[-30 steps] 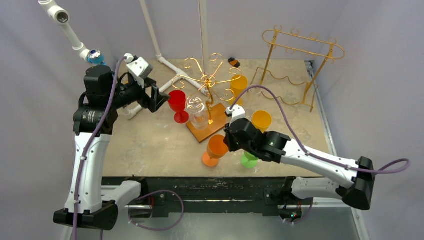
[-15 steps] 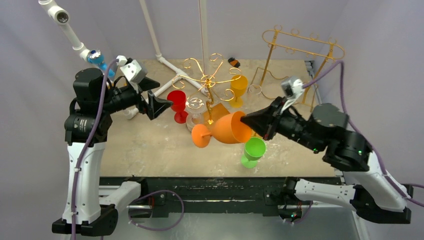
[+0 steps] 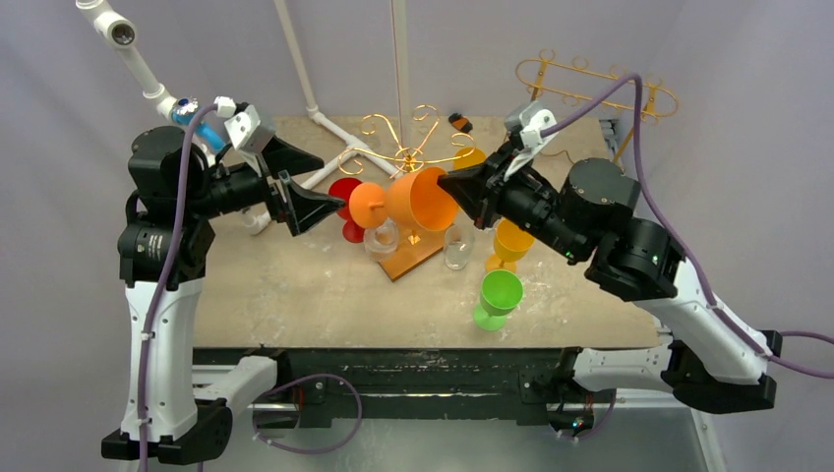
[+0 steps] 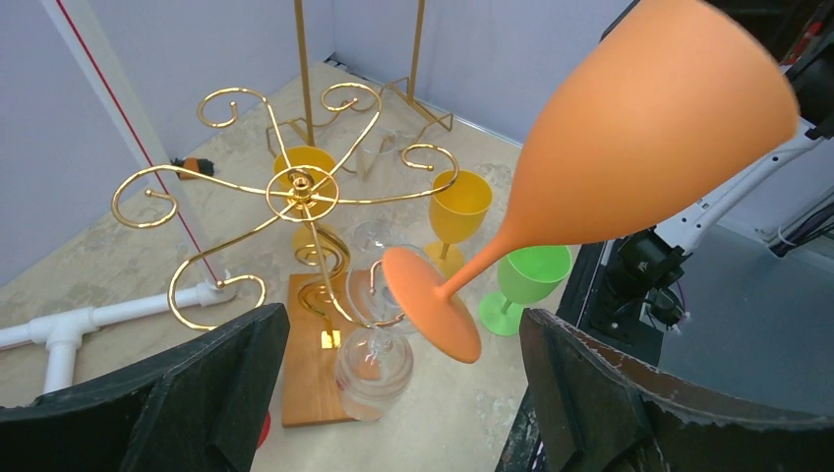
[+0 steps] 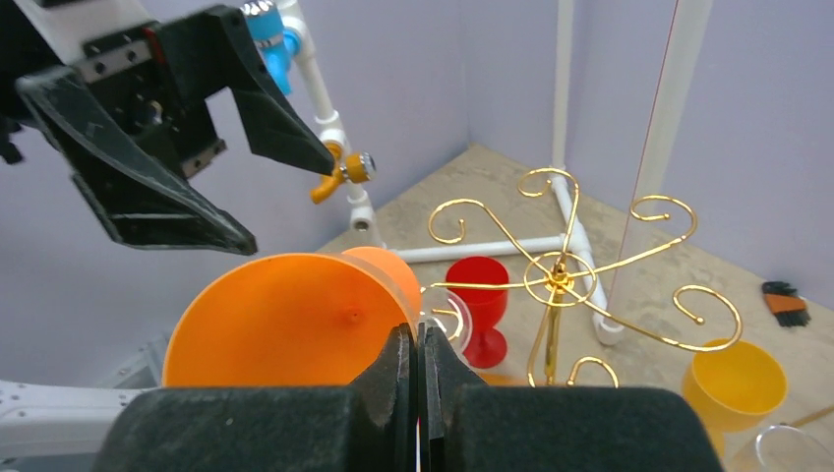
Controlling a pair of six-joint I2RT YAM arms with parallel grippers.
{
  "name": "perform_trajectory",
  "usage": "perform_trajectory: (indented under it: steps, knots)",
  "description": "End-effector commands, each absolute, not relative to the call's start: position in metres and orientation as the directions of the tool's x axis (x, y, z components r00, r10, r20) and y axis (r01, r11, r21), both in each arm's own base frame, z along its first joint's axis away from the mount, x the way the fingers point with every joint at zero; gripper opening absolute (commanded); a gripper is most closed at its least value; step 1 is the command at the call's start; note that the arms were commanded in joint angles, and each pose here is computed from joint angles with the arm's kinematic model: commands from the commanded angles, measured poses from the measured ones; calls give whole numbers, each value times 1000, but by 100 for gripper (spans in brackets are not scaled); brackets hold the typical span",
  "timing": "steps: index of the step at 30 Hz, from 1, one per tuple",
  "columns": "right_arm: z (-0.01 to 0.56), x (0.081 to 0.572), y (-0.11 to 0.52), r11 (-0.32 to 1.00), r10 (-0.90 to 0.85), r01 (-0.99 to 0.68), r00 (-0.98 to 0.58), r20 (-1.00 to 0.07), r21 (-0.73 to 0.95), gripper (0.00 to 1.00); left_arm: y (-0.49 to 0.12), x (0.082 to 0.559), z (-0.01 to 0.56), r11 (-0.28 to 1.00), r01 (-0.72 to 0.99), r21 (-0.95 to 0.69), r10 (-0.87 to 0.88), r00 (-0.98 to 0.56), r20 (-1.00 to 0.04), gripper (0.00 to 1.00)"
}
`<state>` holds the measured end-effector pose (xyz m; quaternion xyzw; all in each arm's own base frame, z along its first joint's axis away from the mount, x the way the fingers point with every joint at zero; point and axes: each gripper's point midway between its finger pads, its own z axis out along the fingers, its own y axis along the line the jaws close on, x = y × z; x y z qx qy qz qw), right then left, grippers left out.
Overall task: Place the wine glass upside down on the wine glass rack
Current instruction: Turn the wine glass upside down at the wine rack.
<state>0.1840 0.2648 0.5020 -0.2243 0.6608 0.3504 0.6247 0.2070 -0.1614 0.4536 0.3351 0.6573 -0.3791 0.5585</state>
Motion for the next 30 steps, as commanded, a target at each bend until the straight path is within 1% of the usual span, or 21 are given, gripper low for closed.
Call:
perform_trajectory:
  steps: [1,3,7,11,15,17,19,20,21,23,24,25,26,27,28,30]
  knots:
    - [541,187,245,686,210,-716,22,-978,131,0,-163,200,464,483,863,-148,0,-169,-986,96]
    - [547,185,245,679,230,-722,35,-973,135,0,-164,201,462,473,865,-168,-7,-187,-982,96]
    - [562,183,254,640,298,-751,49,-953,161,0,-171,202,457,428,864,-266,-63,-265,-962,97]
    - [567,182,271,597,337,-782,42,-941,179,0,-175,202,455,399,864,-307,-97,-294,-951,97]
    - [568,182,291,561,345,-808,29,-938,181,0,-175,204,459,399,863,-310,-109,-291,-951,94]
    - [566,181,300,548,343,-816,23,-939,181,0,-173,208,459,425,858,-288,-106,-269,-957,90]
    - [564,181,304,542,346,-820,20,-938,182,0,-171,212,456,442,856,-268,-96,-252,-963,82]
    - [564,180,305,539,350,-822,20,-936,184,0,-171,214,455,448,858,-251,-85,-239,-967,75]
    - [564,180,304,538,355,-822,19,-935,187,0,-170,216,452,457,857,-238,-75,-230,-970,62]
    - [564,178,302,538,367,-821,22,-930,193,0,-166,222,447,486,848,-213,-52,-215,-975,32]
    - [564,178,300,537,374,-820,24,-927,195,0,-165,224,442,495,845,-205,-37,-215,-976,22]
    - [563,178,299,540,378,-818,27,-925,197,0,-164,224,439,497,846,-193,-22,-211,-977,16]
    - [562,178,298,542,380,-816,28,-925,198,0,-164,225,436,499,846,-187,-10,-210,-978,12]
    - [562,178,296,546,383,-814,33,-923,197,0,-163,226,434,500,846,-186,-4,-212,-977,13]
    - [562,178,295,550,381,-812,37,-924,194,0,-163,226,433,499,846,-189,-2,-217,-976,17]
    - [561,179,295,556,376,-810,43,-926,188,0,-165,223,433,485,851,-200,-4,-227,-974,32]
